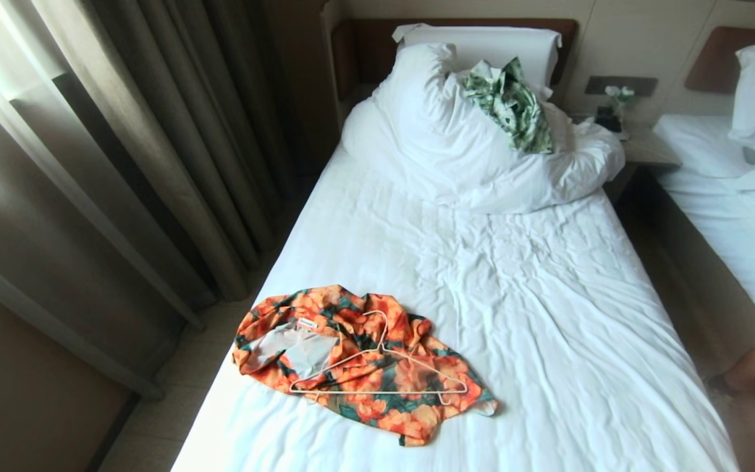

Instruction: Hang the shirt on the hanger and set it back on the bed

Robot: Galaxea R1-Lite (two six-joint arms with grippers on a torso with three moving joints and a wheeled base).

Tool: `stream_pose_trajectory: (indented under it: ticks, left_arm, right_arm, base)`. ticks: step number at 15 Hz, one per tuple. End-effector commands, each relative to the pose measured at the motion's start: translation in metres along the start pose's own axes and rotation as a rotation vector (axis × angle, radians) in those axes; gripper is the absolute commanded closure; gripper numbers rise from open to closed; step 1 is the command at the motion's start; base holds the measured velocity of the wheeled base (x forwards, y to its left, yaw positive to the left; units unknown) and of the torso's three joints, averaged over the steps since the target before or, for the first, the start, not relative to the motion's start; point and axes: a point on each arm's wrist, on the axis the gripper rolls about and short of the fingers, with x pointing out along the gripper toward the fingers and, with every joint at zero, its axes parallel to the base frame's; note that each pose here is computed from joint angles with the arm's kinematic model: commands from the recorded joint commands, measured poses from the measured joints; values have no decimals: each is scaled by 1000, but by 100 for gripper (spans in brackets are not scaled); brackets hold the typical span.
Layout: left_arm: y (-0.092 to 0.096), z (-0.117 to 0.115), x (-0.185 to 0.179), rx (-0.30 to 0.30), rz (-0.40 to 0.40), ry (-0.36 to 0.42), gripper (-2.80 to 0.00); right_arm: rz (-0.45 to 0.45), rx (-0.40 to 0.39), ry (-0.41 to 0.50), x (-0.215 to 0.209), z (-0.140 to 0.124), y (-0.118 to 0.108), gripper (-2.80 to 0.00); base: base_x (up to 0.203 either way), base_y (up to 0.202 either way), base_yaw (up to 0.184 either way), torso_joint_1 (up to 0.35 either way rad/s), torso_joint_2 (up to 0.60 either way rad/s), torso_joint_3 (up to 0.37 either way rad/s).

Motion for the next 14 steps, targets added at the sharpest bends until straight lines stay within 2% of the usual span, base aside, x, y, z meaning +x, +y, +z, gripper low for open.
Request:
stream_pose_trajectory:
  ticks: [1,2,4,8,10,14]
  left_arm:
    - [-1,-13,2,4,-8,47,0]
    - [-1,-14,2,8,-18,58,0]
    - [-3,-22,1,-4,-50,130,0]
    - [-2,-22,1,-9,-46,130,0]
    - [-2,-22,1,-47,-38,130,0]
    - [-2,-22,1,-59,-34,131,0]
  right_arm:
    - [-6,-14,-10,9,-17,-3,0]
    - [-10,-40,-10,13,-24,-4,0]
    - [-13,-61,4,20,-41,-6,0]
    - [-36,-96,11,24,-52,-9,0]
    - [-59,-146,79,23,-59,-10,0]
    - [-64,-108,72,24,-58,-10,0]
  base:
    - [0,0,0,0,0,0]
    - [0,0,0,0,0,0]
    - [0,0,0,0,0,0]
    - [0,0,0,0,0,0]
    - [0,0,0,0,0,0]
    - [0,0,0,0,0,0]
